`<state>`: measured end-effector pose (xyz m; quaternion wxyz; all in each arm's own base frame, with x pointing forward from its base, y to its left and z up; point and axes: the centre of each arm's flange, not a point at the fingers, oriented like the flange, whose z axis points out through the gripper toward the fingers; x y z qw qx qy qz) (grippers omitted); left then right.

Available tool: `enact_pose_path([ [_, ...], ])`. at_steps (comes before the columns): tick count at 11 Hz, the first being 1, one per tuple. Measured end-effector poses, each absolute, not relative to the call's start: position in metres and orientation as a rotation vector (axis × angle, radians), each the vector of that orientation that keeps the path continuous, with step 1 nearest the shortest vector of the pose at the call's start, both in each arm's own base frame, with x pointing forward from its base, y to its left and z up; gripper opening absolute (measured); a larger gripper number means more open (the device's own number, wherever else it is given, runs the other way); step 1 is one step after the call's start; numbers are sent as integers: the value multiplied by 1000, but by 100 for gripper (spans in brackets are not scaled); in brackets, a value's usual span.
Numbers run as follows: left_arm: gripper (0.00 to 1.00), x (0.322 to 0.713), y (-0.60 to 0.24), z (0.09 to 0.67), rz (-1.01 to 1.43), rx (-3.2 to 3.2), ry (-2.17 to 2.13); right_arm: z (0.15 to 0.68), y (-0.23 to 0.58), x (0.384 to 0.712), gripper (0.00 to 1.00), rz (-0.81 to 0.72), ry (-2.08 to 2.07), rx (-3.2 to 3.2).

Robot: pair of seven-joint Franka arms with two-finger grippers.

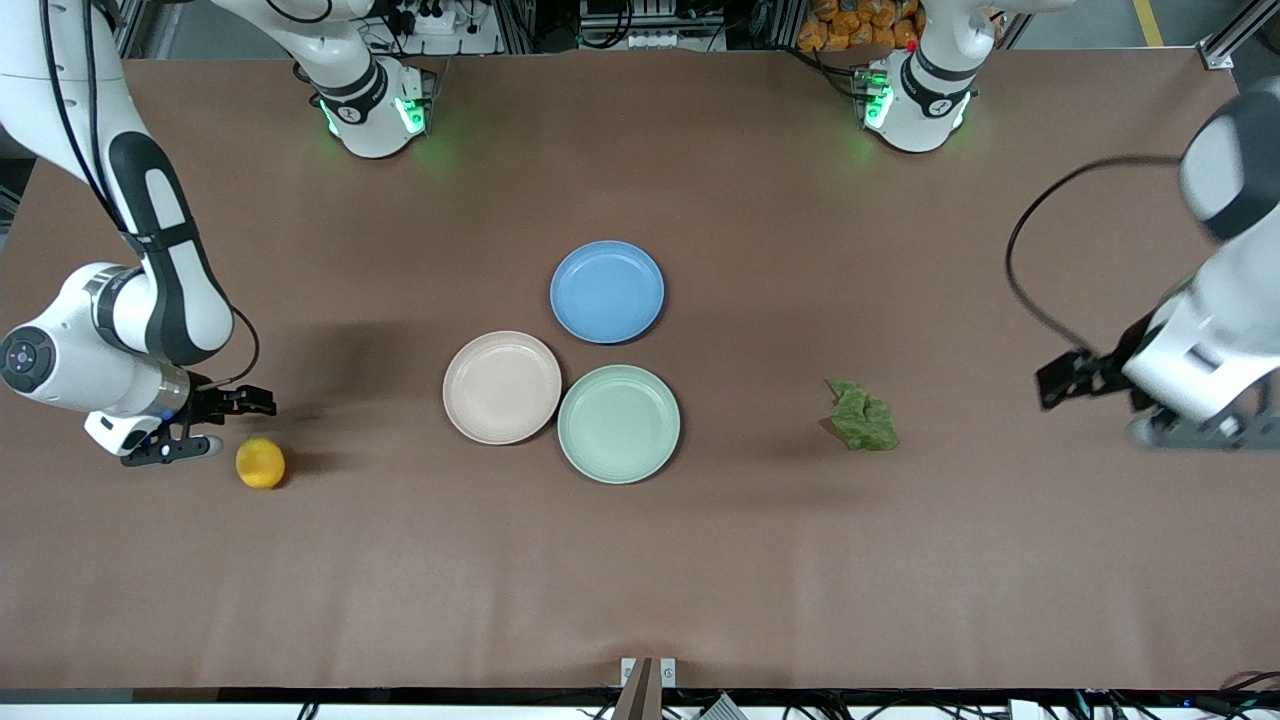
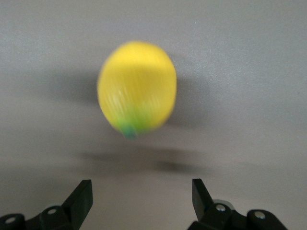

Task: Pick lemon and lettuce from plates
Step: 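Open both grippers, releasing the lettuce and lemon onto the table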

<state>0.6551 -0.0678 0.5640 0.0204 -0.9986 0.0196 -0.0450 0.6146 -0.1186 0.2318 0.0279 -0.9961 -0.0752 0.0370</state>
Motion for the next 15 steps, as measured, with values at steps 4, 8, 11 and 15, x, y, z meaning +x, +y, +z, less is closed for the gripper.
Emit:
enact_pose_path([
  [4,100,618,-41,638,-245,-3097,46,232,-124,614,100,113,-217,-3078],
  [8,100,577,-24,677,-174,-3108,20,232,-124,614,100,115,-220,-3077],
  [11,100,570,-19,661,-41,-3110,54,231,-123,613,100,125,-223,-3076],
  [15,100,567,-14,652,3,-3111,43,232,-120,612,100,155,-230,-3066],
])
